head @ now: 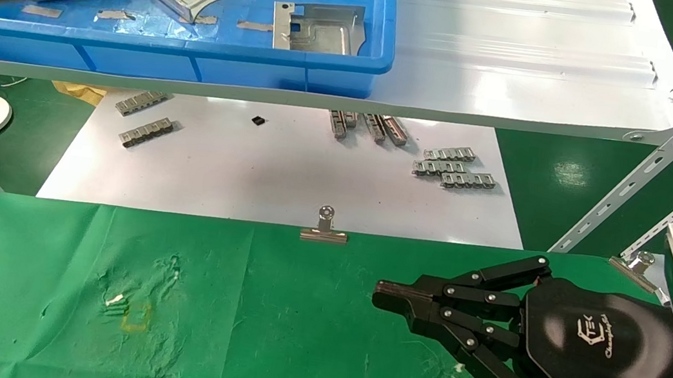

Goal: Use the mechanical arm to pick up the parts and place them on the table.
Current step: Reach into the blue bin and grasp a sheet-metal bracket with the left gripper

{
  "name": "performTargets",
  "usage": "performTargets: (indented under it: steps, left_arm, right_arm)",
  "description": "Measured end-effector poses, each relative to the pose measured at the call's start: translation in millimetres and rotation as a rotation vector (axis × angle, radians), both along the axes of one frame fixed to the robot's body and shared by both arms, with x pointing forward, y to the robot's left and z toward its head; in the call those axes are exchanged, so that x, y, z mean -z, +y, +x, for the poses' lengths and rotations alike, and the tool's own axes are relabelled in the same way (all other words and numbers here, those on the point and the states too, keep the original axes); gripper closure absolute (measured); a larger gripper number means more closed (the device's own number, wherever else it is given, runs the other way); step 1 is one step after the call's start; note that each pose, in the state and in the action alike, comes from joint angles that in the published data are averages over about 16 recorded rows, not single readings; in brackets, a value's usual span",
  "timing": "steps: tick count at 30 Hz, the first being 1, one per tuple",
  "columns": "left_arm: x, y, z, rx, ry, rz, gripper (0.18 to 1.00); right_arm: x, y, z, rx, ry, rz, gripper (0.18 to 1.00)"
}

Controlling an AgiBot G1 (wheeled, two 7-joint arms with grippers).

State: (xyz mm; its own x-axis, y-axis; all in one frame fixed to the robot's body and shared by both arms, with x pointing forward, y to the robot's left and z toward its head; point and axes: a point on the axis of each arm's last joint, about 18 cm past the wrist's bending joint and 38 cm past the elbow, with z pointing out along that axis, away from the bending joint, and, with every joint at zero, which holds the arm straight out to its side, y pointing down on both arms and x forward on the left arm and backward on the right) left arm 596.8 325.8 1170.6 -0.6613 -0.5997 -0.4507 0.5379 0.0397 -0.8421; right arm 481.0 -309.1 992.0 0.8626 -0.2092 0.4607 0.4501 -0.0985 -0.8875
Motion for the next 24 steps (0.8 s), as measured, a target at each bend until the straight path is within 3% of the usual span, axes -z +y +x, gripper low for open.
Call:
performTargets:
  steps: [11,24]
  left_arm:
    - [-36.5,12.6,65.3,-0.294,0.1,-0.091,0.183]
    - [-26.9,24.1,88.6,-0.44,0.182,-0.07,0.187]
  right_arm:
    - [0.0,0.0,0.0,0.0,0.0,0.0,0.987]
    - [0.0,0.0,0.0,0.0,0.0,0.0,0.988]
